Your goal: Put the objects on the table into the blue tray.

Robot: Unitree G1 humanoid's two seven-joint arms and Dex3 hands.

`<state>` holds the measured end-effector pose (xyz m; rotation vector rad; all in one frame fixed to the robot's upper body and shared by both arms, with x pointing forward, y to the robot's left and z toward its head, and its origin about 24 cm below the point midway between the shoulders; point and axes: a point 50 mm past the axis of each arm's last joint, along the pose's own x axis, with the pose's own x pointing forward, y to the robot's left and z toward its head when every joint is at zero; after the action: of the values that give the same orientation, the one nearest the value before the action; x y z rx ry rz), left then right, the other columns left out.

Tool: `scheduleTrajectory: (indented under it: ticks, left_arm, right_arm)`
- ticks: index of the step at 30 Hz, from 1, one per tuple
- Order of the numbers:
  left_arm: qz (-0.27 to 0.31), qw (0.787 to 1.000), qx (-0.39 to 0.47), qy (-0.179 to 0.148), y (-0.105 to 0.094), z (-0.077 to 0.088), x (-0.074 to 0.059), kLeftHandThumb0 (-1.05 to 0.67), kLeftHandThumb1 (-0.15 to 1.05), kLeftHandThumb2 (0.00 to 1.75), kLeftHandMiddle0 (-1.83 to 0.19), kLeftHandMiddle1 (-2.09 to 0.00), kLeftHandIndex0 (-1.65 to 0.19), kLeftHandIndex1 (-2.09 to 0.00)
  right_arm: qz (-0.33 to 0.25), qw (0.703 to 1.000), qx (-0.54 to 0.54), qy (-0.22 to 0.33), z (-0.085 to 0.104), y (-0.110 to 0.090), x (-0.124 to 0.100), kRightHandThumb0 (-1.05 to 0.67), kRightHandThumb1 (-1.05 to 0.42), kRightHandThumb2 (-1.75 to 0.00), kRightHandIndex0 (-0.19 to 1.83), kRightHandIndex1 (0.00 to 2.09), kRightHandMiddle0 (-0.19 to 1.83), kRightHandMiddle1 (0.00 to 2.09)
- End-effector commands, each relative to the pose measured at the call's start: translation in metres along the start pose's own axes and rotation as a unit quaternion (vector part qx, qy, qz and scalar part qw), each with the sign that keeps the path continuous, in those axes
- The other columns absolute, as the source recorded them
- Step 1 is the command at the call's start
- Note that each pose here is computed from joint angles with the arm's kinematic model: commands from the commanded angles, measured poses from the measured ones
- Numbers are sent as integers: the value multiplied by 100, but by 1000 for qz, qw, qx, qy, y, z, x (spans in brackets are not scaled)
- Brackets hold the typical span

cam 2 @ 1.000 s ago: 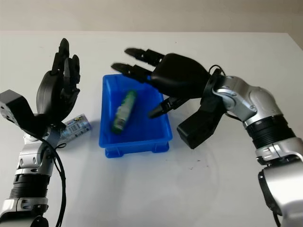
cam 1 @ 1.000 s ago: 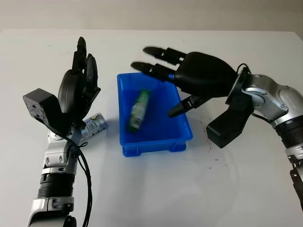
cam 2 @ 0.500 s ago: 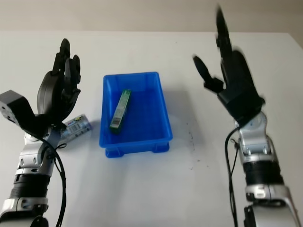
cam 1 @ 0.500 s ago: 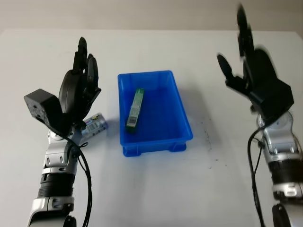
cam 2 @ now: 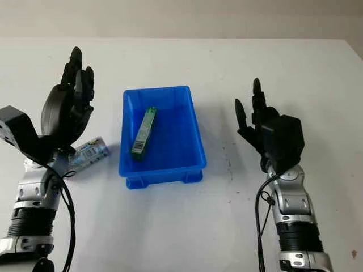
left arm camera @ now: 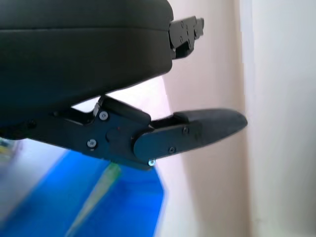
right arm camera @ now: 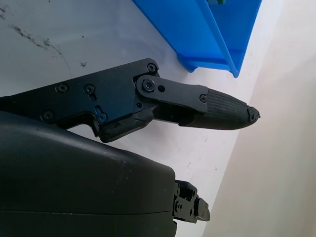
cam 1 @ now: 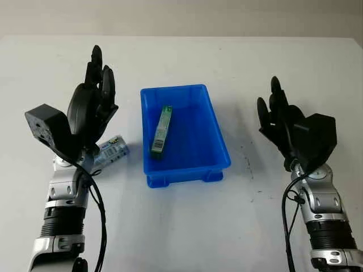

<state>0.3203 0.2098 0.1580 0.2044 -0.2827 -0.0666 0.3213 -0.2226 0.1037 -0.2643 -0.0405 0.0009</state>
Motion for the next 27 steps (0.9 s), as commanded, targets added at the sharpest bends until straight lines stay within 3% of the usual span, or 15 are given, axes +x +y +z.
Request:
scheduleTrajectory:
  ticks: [1, 4, 7, 9, 14, 20, 27]
  left_arm:
    - [8, 997, 79, -15, 5, 17, -11, -68, 105, 48, 18, -1, 18, -1]
    - [18, 985, 170, -21, 12, 40, -31, -79, 105, 39, 15, -4, 15, -3]
    - [30, 973, 229, 13, 21, 62, -55, -87, 105, 31, 18, -4, 16, -3]
    - [40, 964, 261, 35, 23, 75, -73, -85, 105, 22, 17, -5, 16, -4]
    - [47, 934, 346, 74, 18, 90, -106, -87, 103, 10, 18, -4, 16, -5]
    - [38, 887, 445, 119, 15, 89, -124, -83, 97, 5, 14, -5, 12, -7]
    - [-10, 876, 448, 176, 7, 75, -125, -79, 95, 5, 16, -5, 13, -6]
  right_arm:
    - [-2, 1000, 0, -10, 7, 1, -1, -74, -105, -65, -19, 0, -19, 0]
    - [4, 1000, 5, -19, 8, 3, -2, -73, -105, -65, -19, 0, -19, 0]
    - [2, 1000, 2, -8, 7, 5, -3, -76, -105, -65, -19, 0, -19, 0]
    - [2, 1000, 3, -4, 6, 7, -3, -76, -105, -65, -19, 0, -19, 0]
    - [11, 1000, -6, -3, 4, 11, -1, -78, -105, -67, -19, 0, -19, 0]
    - [11, 1000, 5, -7, 7, 12, 3, -76, -105, -68, -19, 0, -19, 0]
    - [7, 1000, 7, -10, 6, 9, 3, -76, -105, -67, -19, 0, -19, 0]
